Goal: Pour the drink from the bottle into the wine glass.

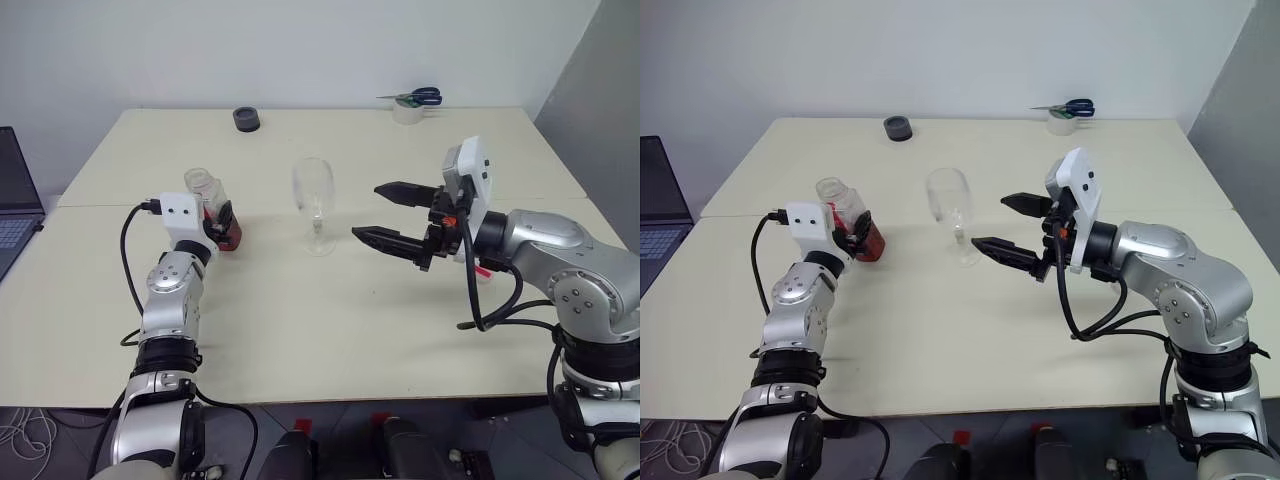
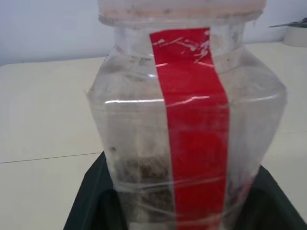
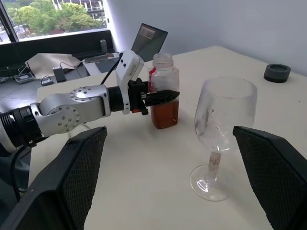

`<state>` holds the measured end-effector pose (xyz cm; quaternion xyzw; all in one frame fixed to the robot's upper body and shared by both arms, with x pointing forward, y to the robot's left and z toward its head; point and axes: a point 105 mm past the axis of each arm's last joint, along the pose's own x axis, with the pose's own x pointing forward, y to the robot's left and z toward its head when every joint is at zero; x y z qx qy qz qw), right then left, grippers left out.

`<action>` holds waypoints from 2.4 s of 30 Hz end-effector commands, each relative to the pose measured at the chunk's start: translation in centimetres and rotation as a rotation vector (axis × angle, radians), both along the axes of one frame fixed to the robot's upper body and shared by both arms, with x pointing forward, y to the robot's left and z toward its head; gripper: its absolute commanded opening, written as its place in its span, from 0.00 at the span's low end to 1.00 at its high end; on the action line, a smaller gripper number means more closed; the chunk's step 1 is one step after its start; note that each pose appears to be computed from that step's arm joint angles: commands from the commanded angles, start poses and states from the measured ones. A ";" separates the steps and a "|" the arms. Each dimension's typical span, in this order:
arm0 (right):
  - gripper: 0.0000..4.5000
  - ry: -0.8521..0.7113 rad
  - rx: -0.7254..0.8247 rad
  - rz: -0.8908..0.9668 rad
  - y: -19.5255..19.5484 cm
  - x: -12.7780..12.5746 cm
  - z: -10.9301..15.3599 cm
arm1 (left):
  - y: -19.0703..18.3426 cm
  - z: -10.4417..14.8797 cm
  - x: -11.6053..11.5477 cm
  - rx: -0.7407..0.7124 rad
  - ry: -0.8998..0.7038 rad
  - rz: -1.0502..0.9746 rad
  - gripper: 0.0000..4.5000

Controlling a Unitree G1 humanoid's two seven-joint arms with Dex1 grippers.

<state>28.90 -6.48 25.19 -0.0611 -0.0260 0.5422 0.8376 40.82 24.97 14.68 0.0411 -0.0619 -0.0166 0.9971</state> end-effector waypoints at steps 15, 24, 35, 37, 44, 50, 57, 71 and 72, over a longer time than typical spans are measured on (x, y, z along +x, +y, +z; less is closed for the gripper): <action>1.00 -0.131 0.088 -0.061 1.3 0.8 1.8 | -4.6 7.3 1.7 0.258 -0.141 -0.130 0.40; 1.00 -0.196 0.187 -0.194 1.8 3.8 1.4 | -7.1 10.7 2.0 0.514 -0.212 -0.226 0.40; 1.00 -0.203 0.238 -0.184 2.8 4.4 1.0 | -8.3 12.9 1.8 0.813 -0.262 -0.284 0.40; 1.00 -0.198 0.251 -0.172 2.9 4.3 1.0 | -8.5 13.1 1.9 0.867 -0.261 -0.297 0.40; 1.00 -0.205 0.281 -0.142 2.4 3.4 1.1 | -8.6 13.8 2.4 0.992 -0.262 -0.310 0.40; 1.00 -0.207 0.263 -0.134 -0.1 1.1 -0.1 | -8.6 14.4 2.5 1.102 -0.272 -0.337 0.40; 1.00 -0.168 0.257 -0.157 -1.5 -0.1 -1.1 | -8.3 15.2 2.6 1.207 -0.284 -0.359 0.40; 1.00 -0.174 0.306 -0.220 -1.4 0.2 -1.2 | -8.7 15.4 2.5 1.358 -0.325 -0.369 0.40; 1.00 -0.172 0.316 -0.221 -1.3 0.2 -1.0 | -8.7 15.4 2.5 1.365 -0.328 -0.365 0.40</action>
